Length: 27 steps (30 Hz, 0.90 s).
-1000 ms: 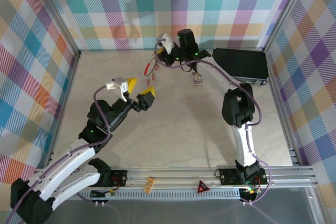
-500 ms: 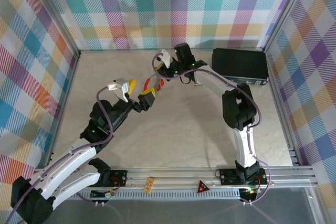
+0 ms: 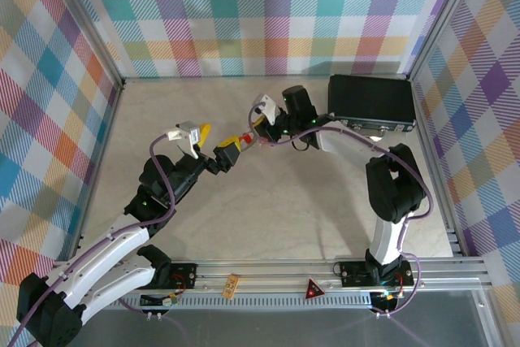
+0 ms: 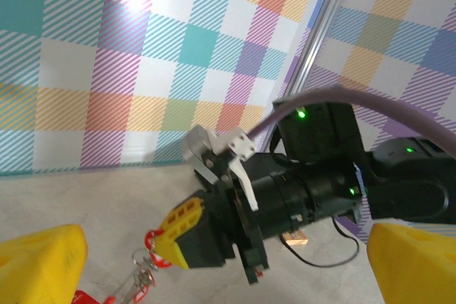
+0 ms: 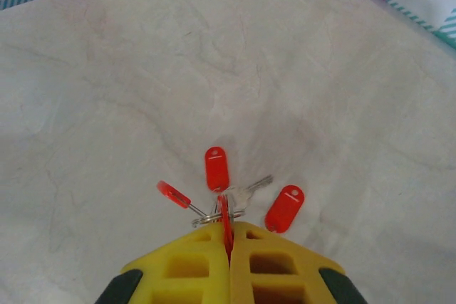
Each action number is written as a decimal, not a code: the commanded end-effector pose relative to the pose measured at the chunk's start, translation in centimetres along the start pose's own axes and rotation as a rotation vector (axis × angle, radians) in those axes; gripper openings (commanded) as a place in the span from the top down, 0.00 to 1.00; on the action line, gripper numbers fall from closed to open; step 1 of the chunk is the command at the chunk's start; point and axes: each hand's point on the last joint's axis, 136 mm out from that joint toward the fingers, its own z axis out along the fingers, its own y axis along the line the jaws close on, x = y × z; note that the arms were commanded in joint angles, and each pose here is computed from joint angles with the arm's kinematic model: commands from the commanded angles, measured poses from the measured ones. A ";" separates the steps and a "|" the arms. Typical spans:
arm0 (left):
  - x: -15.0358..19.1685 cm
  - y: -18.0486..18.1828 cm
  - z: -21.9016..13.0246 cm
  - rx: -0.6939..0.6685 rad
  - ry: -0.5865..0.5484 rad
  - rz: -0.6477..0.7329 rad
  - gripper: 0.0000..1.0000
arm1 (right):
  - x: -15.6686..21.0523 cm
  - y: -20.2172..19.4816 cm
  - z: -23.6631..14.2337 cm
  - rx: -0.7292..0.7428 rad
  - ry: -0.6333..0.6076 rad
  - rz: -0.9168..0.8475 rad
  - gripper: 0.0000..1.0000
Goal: Put the keys on the keyring
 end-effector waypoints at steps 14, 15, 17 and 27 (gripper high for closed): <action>-0.9 0.2 -0.4 -0.001 -0.050 -0.006 0.00 | 6.2 7.7 -2.3 -0.041 0.066 0.056 0.98; -1.0 0.1 -0.4 0.000 -0.052 -0.007 0.00 | 6.5 8.1 -2.4 -0.045 0.070 0.060 0.98; -0.9 0.2 -0.4 -0.001 -0.052 -0.009 0.00 | 7.1 8.9 -2.5 -0.047 0.083 0.070 0.98; -0.7 0.2 -0.5 -0.003 -0.046 -0.010 0.00 | 10.0 12.4 -2.2 -0.090 0.134 0.166 0.97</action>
